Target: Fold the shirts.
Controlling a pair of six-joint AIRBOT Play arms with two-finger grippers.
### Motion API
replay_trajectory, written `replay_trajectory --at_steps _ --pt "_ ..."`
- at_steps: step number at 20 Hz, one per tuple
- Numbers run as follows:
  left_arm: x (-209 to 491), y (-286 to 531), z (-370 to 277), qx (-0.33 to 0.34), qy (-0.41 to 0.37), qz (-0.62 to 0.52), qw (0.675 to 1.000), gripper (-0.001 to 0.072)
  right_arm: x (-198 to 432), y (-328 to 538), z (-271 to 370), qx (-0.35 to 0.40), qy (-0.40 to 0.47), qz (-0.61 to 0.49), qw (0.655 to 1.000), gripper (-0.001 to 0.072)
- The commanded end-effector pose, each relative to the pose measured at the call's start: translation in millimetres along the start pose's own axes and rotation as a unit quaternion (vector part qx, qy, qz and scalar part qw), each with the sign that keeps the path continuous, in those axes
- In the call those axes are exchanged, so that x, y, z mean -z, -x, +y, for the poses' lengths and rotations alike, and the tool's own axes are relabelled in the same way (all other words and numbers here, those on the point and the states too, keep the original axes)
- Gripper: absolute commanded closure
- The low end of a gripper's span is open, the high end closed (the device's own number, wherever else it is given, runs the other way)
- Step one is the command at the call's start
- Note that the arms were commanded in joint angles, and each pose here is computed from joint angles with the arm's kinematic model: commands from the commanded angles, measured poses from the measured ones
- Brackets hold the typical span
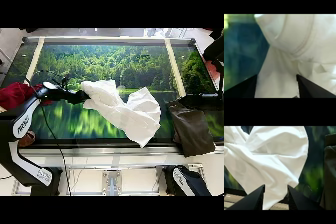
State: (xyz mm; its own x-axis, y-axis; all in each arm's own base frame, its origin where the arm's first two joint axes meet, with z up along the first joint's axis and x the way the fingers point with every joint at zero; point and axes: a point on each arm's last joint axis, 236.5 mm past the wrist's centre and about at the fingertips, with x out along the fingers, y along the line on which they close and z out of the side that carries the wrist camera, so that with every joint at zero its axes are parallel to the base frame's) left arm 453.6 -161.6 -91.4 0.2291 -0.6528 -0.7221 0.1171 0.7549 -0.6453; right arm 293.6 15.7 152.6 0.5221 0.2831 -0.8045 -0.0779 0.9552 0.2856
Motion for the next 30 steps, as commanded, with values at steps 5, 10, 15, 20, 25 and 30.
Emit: replay_trajectory --at_steps 5,10,15,20,25,30 --pt "0.6 -30.9 -32.8 0.032 -0.012 0.012 0.999 0.0683 4.3 8.8 -0.7 0.013 0.006 -0.004 1.000 0.0374" --pt "-22.6 4.7 -45.4 0.044 -0.018 -0.026 0.999 0.0694 80.4 -53.6 -51.1 0.055 -0.090 0.120 0.987 0.0373" --pt "-35.2 49.8 -50.1 0.054 -0.023 -0.050 0.997 0.0694 170.7 -145.3 -28.4 -0.061 -0.258 0.228 0.937 0.0364" --pt "-28.6 57.9 -55.6 0.065 -0.025 -0.037 0.997 0.0694 197.1 -187.8 24.5 -0.145 -0.246 0.290 0.913 0.0253" --pt "-27.6 56.9 -57.2 0.066 -0.027 -0.035 0.997 0.0694 205.3 -208.8 51.4 -0.128 -0.217 0.295 0.922 0.0254" --pt "-27.6 56.9 -57.2 0.066 -0.027 -0.035 0.997 0.0694 215.3 -216.4 73.9 -0.121 -0.193 0.302 0.926 0.0283"
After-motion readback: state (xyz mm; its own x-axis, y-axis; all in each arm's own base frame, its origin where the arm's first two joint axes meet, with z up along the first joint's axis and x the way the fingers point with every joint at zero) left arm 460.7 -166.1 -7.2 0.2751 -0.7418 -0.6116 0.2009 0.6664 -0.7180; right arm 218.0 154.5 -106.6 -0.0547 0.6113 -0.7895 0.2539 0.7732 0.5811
